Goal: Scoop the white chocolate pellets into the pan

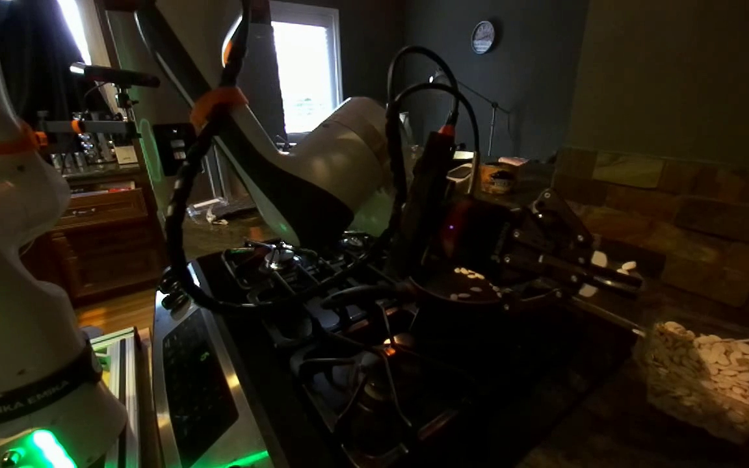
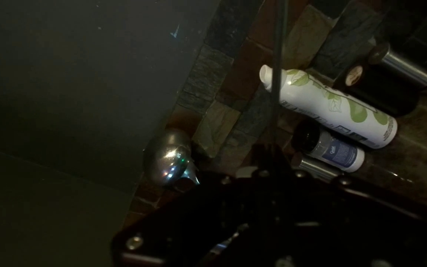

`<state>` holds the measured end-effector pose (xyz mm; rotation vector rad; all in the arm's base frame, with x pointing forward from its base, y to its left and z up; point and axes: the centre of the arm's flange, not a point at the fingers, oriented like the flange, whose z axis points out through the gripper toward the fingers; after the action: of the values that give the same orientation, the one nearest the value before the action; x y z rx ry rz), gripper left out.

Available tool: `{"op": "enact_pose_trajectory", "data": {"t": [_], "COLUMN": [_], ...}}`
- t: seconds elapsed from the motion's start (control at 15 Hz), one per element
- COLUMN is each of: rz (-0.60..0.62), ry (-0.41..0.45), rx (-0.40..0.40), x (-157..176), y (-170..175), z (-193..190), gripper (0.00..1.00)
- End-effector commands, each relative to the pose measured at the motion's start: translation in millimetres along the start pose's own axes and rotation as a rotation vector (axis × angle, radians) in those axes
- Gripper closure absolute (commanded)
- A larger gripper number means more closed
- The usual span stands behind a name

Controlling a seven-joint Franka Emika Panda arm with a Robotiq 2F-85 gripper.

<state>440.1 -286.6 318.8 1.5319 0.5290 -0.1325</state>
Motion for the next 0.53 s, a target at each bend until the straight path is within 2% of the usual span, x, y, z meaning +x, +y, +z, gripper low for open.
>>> {"op": "enact_pose_trajectory", "data": {"t": [0.0, 0.27, 0.33, 0.47], "rz": [0.001, -0.005, -0.005, -0.030], "ry": [-0.001, 0.000, 0.001, 0.017], "rx": [-0.001, 0.000, 0.000, -0.029], "x": [-1, 3, 3, 8], "y": [1, -1, -1, -4], "z": [0, 2, 2, -10], "gripper": [0.96, 0.96, 0.99, 0.99]}}
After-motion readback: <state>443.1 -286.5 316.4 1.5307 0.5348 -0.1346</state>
